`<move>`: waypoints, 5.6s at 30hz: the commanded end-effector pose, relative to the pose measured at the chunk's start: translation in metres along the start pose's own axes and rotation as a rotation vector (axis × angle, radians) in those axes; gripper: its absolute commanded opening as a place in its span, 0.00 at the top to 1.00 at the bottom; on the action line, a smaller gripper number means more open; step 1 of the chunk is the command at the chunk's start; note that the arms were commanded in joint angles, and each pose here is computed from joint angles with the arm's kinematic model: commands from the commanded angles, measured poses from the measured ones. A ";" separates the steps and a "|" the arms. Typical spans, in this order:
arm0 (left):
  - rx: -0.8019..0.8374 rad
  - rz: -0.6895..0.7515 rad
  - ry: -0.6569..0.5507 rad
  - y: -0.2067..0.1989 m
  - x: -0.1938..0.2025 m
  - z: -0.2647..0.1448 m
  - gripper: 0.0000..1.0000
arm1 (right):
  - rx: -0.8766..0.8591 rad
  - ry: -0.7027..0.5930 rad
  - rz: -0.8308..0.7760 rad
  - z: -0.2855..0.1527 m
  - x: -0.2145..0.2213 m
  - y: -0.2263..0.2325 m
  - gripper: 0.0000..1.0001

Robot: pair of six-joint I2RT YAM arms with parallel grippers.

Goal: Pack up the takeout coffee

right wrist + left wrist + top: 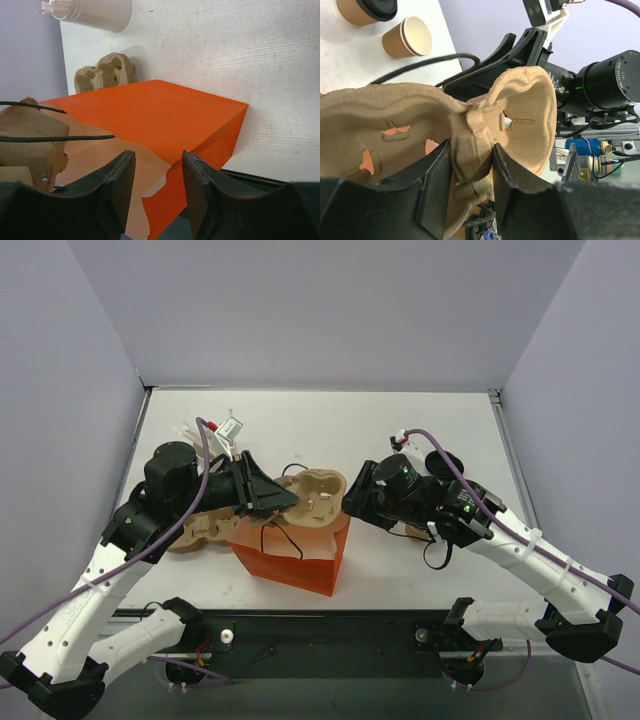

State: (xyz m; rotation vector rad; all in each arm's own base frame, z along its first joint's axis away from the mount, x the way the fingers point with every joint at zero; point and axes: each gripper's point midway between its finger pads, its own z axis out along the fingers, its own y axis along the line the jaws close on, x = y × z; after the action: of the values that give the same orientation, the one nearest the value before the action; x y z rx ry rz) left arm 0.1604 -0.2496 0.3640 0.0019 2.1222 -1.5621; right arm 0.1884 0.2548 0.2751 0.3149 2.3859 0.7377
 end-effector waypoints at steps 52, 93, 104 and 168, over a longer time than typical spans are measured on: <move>-0.196 0.084 -0.095 0.059 0.003 -0.012 0.59 | 0.043 -0.005 -0.051 0.015 -0.007 -0.005 1.00; -0.394 0.274 0.075 0.109 0.018 0.010 0.41 | 0.010 -0.028 -0.133 0.005 -0.015 -0.002 0.98; -0.216 0.351 0.001 0.041 -0.012 0.013 0.36 | 0.092 -0.057 -0.174 0.012 -0.028 -0.024 0.98; -0.532 0.386 -0.044 0.122 -0.028 0.015 1.00 | 0.453 0.102 -0.501 0.038 -0.060 -0.059 0.94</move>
State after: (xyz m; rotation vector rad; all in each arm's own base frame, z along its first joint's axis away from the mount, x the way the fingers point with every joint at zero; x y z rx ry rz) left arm 0.2248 -0.2026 0.2722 0.2080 2.2715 -0.6941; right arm 0.2502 0.2067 0.2650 -0.1059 2.5407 0.0675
